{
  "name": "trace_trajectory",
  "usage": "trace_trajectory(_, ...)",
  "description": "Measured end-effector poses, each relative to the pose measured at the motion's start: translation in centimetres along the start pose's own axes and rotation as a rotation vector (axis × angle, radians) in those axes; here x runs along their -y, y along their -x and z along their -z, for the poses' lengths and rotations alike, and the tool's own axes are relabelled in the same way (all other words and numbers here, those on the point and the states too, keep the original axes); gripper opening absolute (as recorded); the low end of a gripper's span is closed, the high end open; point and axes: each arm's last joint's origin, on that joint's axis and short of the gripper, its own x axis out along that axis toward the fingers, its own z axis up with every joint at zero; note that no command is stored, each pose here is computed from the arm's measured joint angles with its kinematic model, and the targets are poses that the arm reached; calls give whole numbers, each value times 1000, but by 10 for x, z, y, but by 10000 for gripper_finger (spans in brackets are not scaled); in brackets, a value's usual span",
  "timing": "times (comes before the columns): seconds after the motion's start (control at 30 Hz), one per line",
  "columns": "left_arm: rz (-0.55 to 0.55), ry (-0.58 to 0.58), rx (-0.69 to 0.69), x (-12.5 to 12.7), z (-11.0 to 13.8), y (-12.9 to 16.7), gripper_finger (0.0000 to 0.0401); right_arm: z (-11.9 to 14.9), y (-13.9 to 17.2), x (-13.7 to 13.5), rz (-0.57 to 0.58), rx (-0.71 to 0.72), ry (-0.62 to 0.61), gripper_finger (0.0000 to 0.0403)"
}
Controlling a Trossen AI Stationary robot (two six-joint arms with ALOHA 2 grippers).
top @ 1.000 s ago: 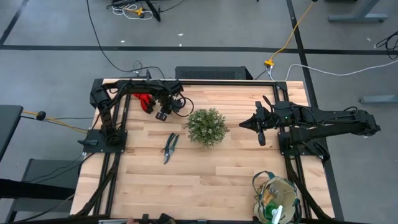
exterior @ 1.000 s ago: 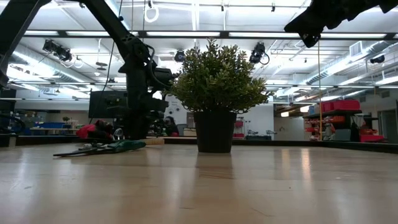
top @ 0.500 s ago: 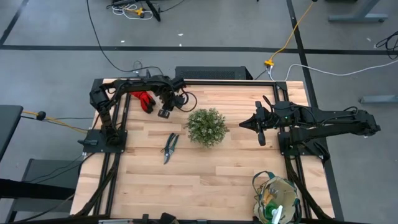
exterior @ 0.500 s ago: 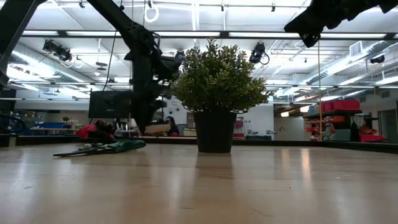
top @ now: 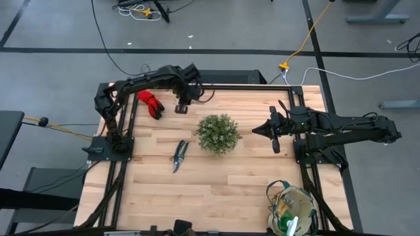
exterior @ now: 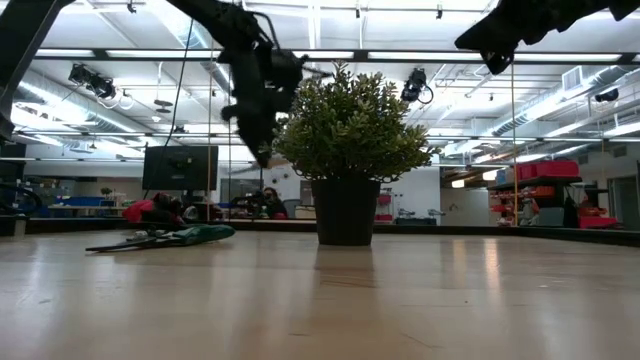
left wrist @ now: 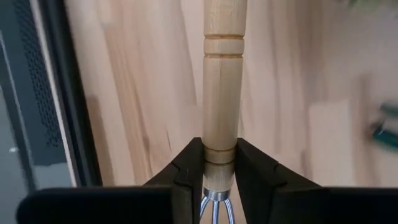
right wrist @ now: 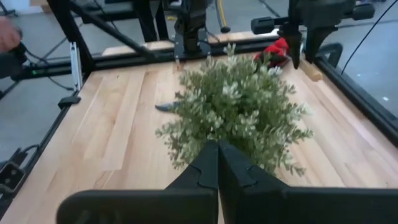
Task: Pick & Place Garden tools in Gardening bag
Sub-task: Put the brown hand rake into the white gardening bag
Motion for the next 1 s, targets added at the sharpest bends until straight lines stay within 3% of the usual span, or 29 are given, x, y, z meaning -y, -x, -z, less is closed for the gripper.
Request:
trace_trajectory(0.43, -5, 187, 258, -10, -35, 63, 76, -3, 0, 1, 27, 37, 23, 0)
trace_trajectory(0.73, -3, 205, 335, 10, -62, 86, 76, -4, 0, 0, 25, 41, 45, 0)
trace_trajectory(1.0, -2, 241, 372, 27, -67, 103, 76, -4, 0, 0, 18, 40, 46, 0)
